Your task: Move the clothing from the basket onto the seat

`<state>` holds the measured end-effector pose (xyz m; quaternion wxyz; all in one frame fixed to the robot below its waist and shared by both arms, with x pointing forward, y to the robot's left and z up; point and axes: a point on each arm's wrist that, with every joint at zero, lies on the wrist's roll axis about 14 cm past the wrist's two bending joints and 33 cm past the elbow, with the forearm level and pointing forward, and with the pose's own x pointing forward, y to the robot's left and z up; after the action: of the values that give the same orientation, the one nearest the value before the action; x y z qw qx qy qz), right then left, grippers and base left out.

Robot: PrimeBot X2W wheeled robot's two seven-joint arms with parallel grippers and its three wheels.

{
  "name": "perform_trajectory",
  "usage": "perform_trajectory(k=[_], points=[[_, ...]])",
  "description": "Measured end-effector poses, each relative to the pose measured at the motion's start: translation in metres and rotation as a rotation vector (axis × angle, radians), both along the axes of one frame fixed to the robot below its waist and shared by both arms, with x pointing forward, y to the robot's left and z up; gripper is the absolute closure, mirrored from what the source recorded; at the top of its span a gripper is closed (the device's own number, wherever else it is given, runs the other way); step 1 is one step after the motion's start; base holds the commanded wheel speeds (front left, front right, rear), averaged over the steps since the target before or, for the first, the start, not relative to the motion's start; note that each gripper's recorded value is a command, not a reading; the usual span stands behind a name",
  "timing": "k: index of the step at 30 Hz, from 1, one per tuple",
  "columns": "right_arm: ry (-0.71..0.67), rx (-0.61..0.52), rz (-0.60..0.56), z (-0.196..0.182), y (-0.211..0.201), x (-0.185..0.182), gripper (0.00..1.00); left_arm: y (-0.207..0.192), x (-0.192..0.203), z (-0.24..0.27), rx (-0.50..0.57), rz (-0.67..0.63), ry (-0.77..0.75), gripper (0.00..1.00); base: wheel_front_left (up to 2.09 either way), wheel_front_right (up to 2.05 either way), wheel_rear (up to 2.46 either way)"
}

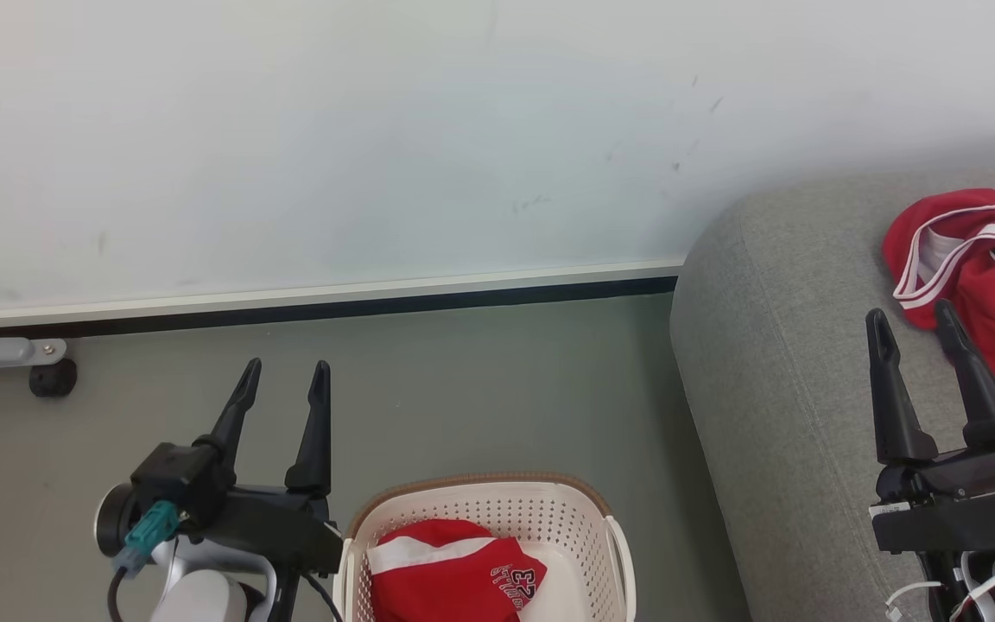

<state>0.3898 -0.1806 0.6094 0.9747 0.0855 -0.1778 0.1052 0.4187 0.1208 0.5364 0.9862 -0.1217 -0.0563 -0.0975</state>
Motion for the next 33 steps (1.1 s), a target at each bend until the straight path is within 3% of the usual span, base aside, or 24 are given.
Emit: perform_trajectory(k=[17, 33], points=[[-0.001, -0.013, -0.015, 0.000, -0.006, -0.001, 0.00, 0.000, -0.009, 0.023, -0.012, 0.015, -0.077, 0.00, 0.00, 0.00, 0.00], [0.028, -0.013, -0.032, -0.011, -0.011, 0.004, 0.00, 0.000, -0.002, 0.016, 0.005, 0.018, -0.039, 0.00, 0.00, 0.00, 0.00]])
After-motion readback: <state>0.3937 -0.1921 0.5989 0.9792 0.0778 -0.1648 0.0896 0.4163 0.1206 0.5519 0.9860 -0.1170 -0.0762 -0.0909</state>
